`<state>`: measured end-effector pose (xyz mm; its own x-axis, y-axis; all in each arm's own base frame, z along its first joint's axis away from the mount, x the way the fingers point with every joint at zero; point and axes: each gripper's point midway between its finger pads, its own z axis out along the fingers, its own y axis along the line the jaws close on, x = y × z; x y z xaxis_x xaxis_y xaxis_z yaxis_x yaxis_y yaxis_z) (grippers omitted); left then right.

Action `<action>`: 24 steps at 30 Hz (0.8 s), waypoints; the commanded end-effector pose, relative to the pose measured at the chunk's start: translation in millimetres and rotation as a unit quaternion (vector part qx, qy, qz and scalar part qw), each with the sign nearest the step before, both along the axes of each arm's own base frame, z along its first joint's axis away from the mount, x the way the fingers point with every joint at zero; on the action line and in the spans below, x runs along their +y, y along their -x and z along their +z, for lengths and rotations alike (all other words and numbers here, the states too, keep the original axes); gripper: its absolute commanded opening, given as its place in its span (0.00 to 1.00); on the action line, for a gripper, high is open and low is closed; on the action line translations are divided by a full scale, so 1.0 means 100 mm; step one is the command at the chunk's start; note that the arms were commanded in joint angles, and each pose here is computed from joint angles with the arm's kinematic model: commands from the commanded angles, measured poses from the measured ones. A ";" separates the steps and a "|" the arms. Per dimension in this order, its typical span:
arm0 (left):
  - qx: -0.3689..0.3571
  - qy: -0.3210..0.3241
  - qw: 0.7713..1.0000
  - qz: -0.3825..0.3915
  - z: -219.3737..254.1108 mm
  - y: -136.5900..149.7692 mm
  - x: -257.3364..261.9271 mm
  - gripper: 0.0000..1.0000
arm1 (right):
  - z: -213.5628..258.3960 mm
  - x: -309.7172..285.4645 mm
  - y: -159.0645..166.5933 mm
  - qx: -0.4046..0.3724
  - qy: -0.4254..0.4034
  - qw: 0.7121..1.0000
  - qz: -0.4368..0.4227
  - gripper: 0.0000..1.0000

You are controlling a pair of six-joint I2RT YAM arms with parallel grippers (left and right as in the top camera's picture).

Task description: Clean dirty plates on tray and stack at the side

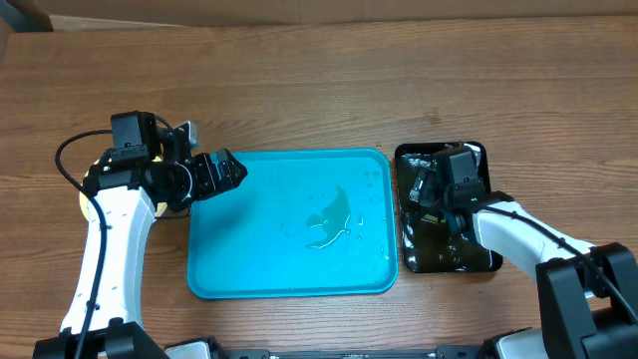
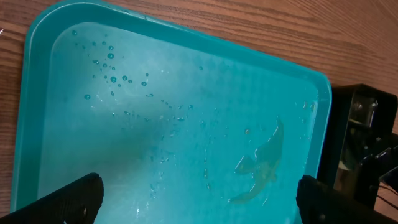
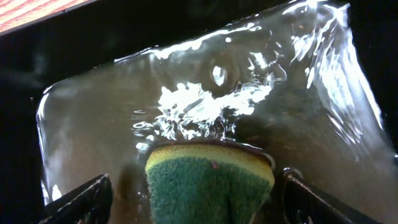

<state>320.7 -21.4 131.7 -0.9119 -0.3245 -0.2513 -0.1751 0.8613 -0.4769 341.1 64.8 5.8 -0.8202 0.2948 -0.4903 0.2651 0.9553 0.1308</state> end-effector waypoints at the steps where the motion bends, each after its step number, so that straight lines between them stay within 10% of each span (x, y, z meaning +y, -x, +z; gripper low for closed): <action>1: -0.008 -0.007 1.000 -0.010 0.03 -0.04 0.00 1.00 | -0.16 -0.07 0.11 0.019 0.014 1.000 -0.007 0.91; 6: -0.008 -0.006 1.000 -0.010 0.03 -0.04 0.00 1.00 | -0.13 -0.05 0.02 0.000 0.011 1.000 -0.008 0.81; 7: -0.008 -0.006 1.000 -0.010 0.03 -0.04 0.00 1.00 | -0.13 -0.05 0.02 0.000 0.012 1.000 -0.006 0.68; 9: -0.008 -0.007 1.000 -0.010 0.03 -0.04 0.00 1.00 | -0.13 -0.05 0.02 0.002 0.024 1.000 0.015 0.08; 10: -0.008 -0.006 1.000 -0.010 0.03 -0.04 0.00 1.00 | -0.13 -0.05 0.02 0.002 0.028 0.999 0.021 0.04; 12: -0.008 -0.006 1.000 -0.010 0.03 -0.04 0.00 1.00 | -0.14 -0.05 0.04 0.006 0.031 0.999 0.025 0.14; 14: -0.008 -0.007 1.000 -0.010 0.03 -0.04 0.00 1.00 | -0.13 -0.06 0.06 0.012 0.032 0.999 0.025 0.71; 17: -0.008 -0.007 1.000 -0.010 0.03 -0.04 0.00 1.00 | 0.05 -0.07 0.11 0.029 0.037 0.999 0.026 0.87; 24: -0.008 -0.006 1.000 -0.010 0.03 -0.04 0.00 1.00 | 0.10 0.21 0.50 0.103 -0.039 0.991 0.073 0.88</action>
